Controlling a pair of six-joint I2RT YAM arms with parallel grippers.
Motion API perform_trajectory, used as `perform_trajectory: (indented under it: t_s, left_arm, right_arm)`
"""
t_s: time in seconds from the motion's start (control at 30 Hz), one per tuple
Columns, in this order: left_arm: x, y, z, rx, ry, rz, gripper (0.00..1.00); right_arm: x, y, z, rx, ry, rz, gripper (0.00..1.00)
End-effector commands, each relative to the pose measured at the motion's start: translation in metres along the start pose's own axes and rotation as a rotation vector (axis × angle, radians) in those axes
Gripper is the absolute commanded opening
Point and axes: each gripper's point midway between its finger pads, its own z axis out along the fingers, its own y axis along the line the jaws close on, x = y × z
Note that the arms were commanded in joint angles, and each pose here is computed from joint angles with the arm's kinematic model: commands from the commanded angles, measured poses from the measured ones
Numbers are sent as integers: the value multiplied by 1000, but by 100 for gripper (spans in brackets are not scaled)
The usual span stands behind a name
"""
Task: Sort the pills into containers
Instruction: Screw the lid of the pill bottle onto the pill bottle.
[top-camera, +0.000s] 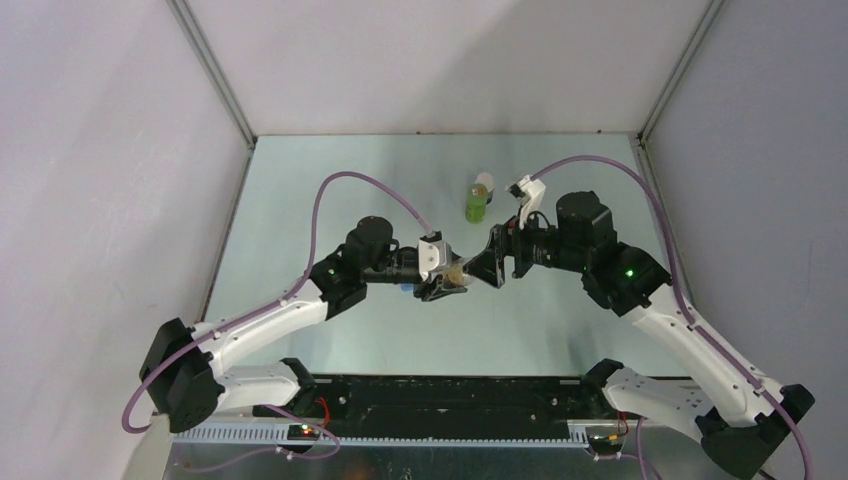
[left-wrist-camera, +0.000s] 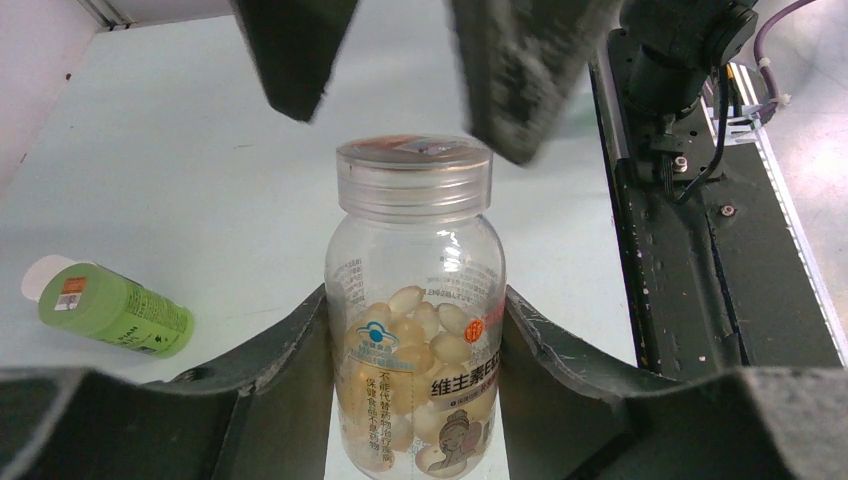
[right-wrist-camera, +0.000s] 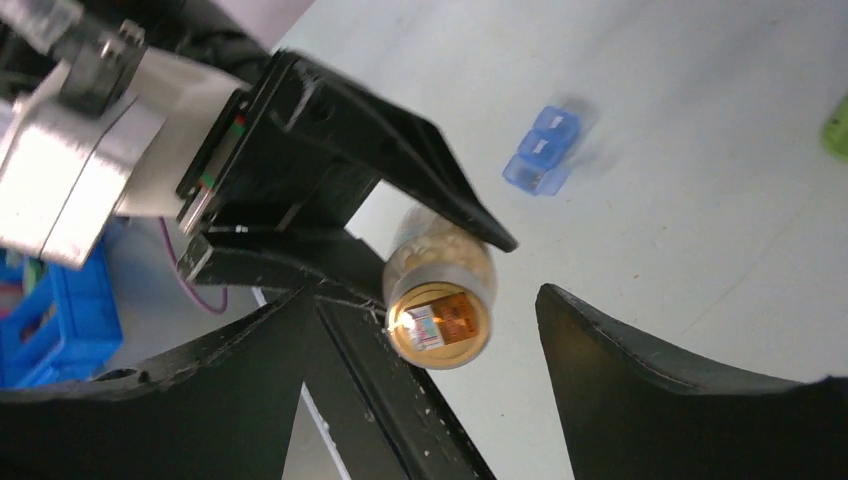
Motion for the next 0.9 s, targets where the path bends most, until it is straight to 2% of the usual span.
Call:
perform_trajectory:
  t_s: [0.0, 0.3, 0.37, 0.5, 0.53, 0.57, 0.6, 0.63, 0.67, 0.77, 0.87]
  left_arm:
    - [-41, 6, -1, 4, -94, 71, 0]
    - [-42, 3, -1, 17, -103, 70, 0]
    - [-42, 3, -1, 16, -102, 68, 0]
    - [-41, 6, -1, -6, -98, 69, 0]
    - [-41, 8, -2, -18, -101, 67, 0]
    - [-39, 12, -1, -40, -94, 61, 0]
    - [-38, 14, -2, -54, -91, 55, 0]
    - [-37, 18, -2, -74, -85, 50, 0]
    - [-36, 19, -2, -80, -80, 47, 0]
    - [-32, 24, -2, -108, -64, 40, 0]
    - [-29, 27, -3, -128, -50, 38, 0]
  right_arm:
    - [10, 7, 2, -52, 46, -135, 82]
    - [18, 0, 10, -36, 96, -139, 65]
    - [17, -2, 12, -21, 92, -119, 58]
    - [5, -4, 19, 15, 44, -17, 37]
    - [4, -2, 21, 17, 38, 46, 26]
    - [-1, -4, 25, 36, 14, 76, 19]
    - [-1, -3, 30, 58, 7, 171, 5]
    - [-3, -9, 32, 114, -15, 225, 1]
    - [-3, -10, 36, 139, -20, 329, 0]
    - [-4, -15, 40, 215, -58, 497, 0]
    - [-9, -24, 37, 286, -115, 586, 0]
